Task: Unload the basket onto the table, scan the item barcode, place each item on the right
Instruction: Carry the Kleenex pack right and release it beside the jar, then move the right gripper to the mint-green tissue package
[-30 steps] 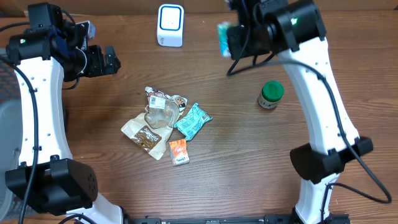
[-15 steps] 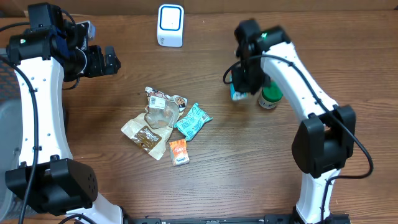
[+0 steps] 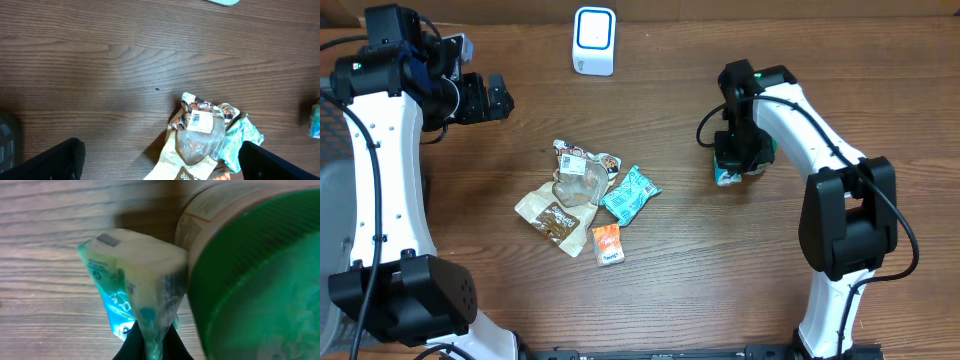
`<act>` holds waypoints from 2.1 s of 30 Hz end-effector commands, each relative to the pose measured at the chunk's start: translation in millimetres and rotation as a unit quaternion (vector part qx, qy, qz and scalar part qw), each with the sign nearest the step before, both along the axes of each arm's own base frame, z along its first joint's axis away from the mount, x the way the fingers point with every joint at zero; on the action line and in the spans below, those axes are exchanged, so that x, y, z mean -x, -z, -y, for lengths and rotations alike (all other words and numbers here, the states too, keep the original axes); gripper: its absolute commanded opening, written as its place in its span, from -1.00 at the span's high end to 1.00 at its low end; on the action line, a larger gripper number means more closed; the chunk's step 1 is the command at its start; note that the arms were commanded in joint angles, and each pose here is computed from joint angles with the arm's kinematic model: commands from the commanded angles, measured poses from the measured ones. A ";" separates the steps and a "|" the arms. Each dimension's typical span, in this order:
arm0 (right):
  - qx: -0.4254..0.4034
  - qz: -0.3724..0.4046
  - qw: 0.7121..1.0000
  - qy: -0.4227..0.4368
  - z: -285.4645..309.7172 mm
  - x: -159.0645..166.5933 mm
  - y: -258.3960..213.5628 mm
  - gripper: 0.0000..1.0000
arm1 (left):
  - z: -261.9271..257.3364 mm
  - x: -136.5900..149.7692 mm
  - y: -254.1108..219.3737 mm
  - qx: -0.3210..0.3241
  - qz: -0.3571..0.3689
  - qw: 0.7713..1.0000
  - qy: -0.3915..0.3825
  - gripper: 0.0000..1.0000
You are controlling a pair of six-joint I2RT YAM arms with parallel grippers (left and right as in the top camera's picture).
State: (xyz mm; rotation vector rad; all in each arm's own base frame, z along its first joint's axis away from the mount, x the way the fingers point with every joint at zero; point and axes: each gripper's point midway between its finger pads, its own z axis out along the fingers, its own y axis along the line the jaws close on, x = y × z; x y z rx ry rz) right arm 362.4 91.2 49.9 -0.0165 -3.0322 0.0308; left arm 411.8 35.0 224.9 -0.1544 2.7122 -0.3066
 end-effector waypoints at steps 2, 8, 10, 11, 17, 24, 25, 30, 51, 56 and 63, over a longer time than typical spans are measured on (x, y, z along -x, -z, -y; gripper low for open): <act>0.023 0.008 0.999 0.027 25.4 -5.2 -1.9 0.92 | 4.3 -1.9 2.1 0.002 0.000 1.000 0.013 -0.99; 0.037 0.006 0.998 0.046 45.6 -6.5 -2.4 0.92 | 4.3 -2.0 2.0 0.002 0.000 1.000 0.013 -0.99; 0.038 0.007 0.998 0.051 49.7 -7.1 -2.4 0.86 | 4.2 -1.9 2.1 0.002 0.000 1.000 0.012 -0.99; 0.038 0.006 0.998 0.052 50.7 -7.2 -2.4 0.66 | 4.3 -1.9 2.1 0.003 0.000 1.000 0.012 -0.99; 0.026 0.015 0.998 0.049 47.5 -14.0 -12.7 -0.41 | 4.3 -1.9 2.1 0.002 0.000 1.000 0.013 -0.99; -0.058 0.032 0.996 0.051 15.1 -27.2 -66.3 -0.79 | 4.3 -1.9 2.1 0.002 0.000 1.000 0.013 -0.99; -0.092 0.034 0.994 0.051 1.7 -28.9 -74.8 -0.79 | 4.0 -1.9 2.1 0.002 0.000 1.000 0.012 -0.99; -0.239 0.022 0.970 0.028 -67.1 -25.0 -94.4 -1.00 | 4.0 -1.9 2.1 0.003 0.000 1.000 0.012 -0.99; -0.270 -0.050 0.958 -0.083 -244.6 88.0 -18.1 0.40 | 4.0 -1.9 2.1 0.002 0.000 1.000 0.012 -0.99; -0.263 -0.033 0.958 -0.107 -256.4 93.3 -15.4 0.41 | 4.0 -1.9 2.1 0.002 0.000 1.000 0.012 -0.99; -0.236 -0.005 0.963 -0.129 -263.3 94.1 -6.4 0.40 | 3.9 -1.9 2.1 0.002 0.000 1.000 0.012 -0.99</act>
